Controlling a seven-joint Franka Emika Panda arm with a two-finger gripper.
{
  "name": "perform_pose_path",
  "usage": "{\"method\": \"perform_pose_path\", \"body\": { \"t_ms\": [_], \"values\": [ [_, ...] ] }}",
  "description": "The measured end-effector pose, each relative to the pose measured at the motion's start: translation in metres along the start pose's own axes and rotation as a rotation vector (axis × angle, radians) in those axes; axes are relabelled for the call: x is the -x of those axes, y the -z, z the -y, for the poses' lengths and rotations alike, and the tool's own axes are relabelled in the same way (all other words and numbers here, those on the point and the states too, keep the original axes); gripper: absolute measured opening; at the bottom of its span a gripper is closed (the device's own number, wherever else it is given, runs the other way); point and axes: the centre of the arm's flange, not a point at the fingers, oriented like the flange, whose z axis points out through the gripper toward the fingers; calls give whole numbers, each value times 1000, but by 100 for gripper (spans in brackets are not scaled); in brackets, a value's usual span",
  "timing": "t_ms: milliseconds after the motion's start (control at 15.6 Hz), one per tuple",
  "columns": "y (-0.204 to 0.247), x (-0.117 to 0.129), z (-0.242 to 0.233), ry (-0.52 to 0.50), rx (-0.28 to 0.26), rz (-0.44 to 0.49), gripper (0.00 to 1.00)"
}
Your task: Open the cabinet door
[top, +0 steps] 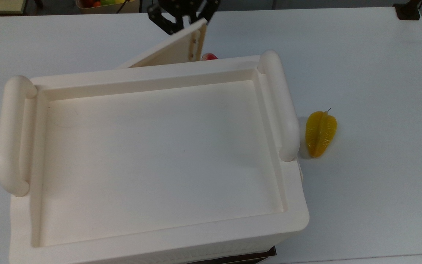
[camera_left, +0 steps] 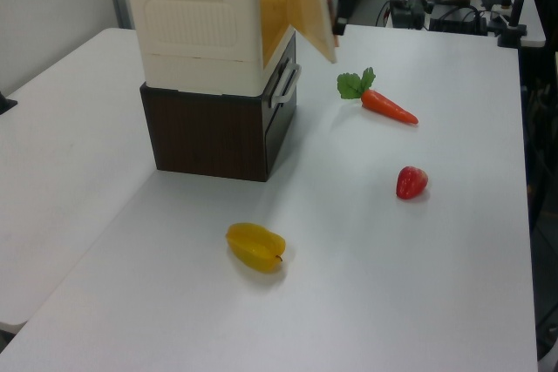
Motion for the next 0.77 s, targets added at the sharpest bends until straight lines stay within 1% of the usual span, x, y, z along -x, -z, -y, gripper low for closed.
{"method": "perform_pose_path", "body": {
  "t_ms": [64,128,192,256,321,449,513,577,641,769],
  "values": [
    [1,9,-11,-23,-12,39,15],
    [2,18,-27,-51,-22,72,22],
    [3,26,-41,-78,-28,97,32],
    [3,33,-55,-101,-31,116,39],
    [3,39,-67,-119,-32,129,49],
    [1,46,-90,-158,-28,135,70],
    [-1,48,-97,-171,-27,139,81],
    [-4,49,-102,-179,-27,144,89],
    [-6,51,-107,-188,-26,149,100],
    [-9,60,-121,-216,-31,174,100]
  ]
}}
